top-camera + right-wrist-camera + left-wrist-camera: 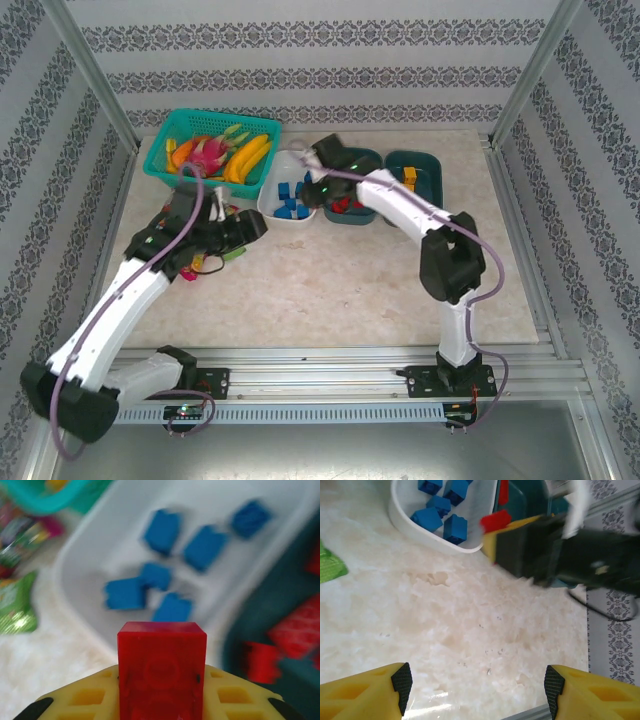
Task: Sort the legos into containers by color
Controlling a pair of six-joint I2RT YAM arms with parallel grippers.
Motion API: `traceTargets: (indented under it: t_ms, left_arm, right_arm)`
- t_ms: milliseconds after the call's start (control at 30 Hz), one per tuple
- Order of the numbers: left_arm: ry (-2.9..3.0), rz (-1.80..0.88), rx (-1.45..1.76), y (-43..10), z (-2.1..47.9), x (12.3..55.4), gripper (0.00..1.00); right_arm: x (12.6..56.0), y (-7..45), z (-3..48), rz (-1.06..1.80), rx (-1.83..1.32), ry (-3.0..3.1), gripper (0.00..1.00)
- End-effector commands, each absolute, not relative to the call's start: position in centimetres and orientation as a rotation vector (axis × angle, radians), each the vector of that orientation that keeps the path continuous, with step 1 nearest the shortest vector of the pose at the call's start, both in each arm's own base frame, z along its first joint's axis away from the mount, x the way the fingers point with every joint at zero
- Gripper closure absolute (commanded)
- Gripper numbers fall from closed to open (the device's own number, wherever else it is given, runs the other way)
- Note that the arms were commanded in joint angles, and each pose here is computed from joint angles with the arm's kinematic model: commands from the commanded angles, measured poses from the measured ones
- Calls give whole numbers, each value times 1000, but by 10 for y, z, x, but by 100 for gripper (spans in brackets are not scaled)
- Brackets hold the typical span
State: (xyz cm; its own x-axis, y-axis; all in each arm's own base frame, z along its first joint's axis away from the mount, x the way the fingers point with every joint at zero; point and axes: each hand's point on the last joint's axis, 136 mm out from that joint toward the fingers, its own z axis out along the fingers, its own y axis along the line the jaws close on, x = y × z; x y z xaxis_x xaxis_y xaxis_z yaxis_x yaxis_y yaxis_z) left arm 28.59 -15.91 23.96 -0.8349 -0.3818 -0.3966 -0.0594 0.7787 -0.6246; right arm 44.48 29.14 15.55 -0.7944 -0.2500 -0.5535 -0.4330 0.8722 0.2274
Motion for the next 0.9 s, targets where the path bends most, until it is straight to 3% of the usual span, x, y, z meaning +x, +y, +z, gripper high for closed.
traceTargets:
  t_ms: [0,300,500,667,867]
  left_arm:
    - [2358,-946,-185,-196,270,316,27]
    - [2331,-1018,-131,-247,267,379,27]
    - [2310,-1030,-98,-264,279,410,27]
    - [2293,-1031,-68,-271,292,423,27]
    - [2300,-1026,-52,-272,297,423,27]
  right_arm:
    - [475,243,155,457,-152,2596,78]
    - [554,183,126,269,102,2658,78]
    - [574,165,85,255,214,2716,75]
    - [578,164,59,288,216,2743,68]
    - [578,166,57,324,211,2748,49]
